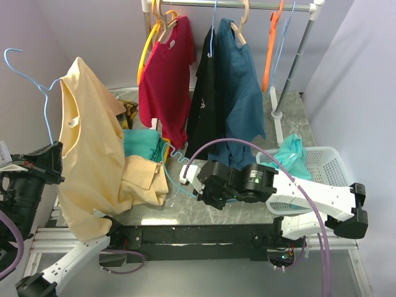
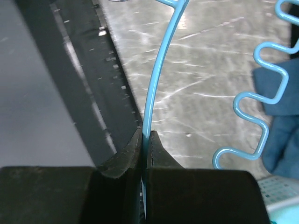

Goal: Remove the t-shirt from the hanger
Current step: Pick up the hanger at the center of the board.

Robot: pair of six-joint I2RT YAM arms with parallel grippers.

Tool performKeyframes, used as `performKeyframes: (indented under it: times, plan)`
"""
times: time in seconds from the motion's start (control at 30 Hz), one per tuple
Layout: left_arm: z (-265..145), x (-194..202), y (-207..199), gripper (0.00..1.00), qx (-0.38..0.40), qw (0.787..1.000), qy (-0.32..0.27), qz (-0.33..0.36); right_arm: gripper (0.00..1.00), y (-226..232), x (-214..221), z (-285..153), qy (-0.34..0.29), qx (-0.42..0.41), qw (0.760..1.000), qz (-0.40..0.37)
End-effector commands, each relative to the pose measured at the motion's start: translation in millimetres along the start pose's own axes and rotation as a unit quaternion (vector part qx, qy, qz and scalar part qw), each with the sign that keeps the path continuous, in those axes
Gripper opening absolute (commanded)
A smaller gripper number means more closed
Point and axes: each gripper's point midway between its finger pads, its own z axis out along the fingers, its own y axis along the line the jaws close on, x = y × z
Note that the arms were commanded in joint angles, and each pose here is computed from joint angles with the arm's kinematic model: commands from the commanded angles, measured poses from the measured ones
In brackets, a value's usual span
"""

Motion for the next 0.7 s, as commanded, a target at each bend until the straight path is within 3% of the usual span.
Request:
performKeyframes:
  times: [0.0, 0.13, 0.33, 0.53, 0.67]
  plan:
    - [0, -23, -10, 0.01, 0.021, 0.998, -0.044, -0.034, 0.00, 17, -24, -32, -0.062, -0.033, 0.998, -0.004]
    - [-1, -22, -9, 0.01, 0.019, 0.998, -0.044, -0.033, 0.00, 18, -25, -61, -0.079, -0.033, 0.996, 0.027]
    - [-1, -20, -8, 0.01, 0.019, 0.998, -0.043, -0.035, 0.00, 10, -55, -121, -0.198, -0.025, 0.978, 0.063]
    - [3, -16, -11, 0.01, 0.022, 0.998, -0.038, -0.036, 0.00, 3, -124, -150, -0.359, -0.032, 0.926, 0.113]
    - [5, -15, -12, 0.01, 0.022, 0.998, -0.036, -0.036, 0.00, -3, -180, -166, -0.459, -0.053, 0.872, 0.162]
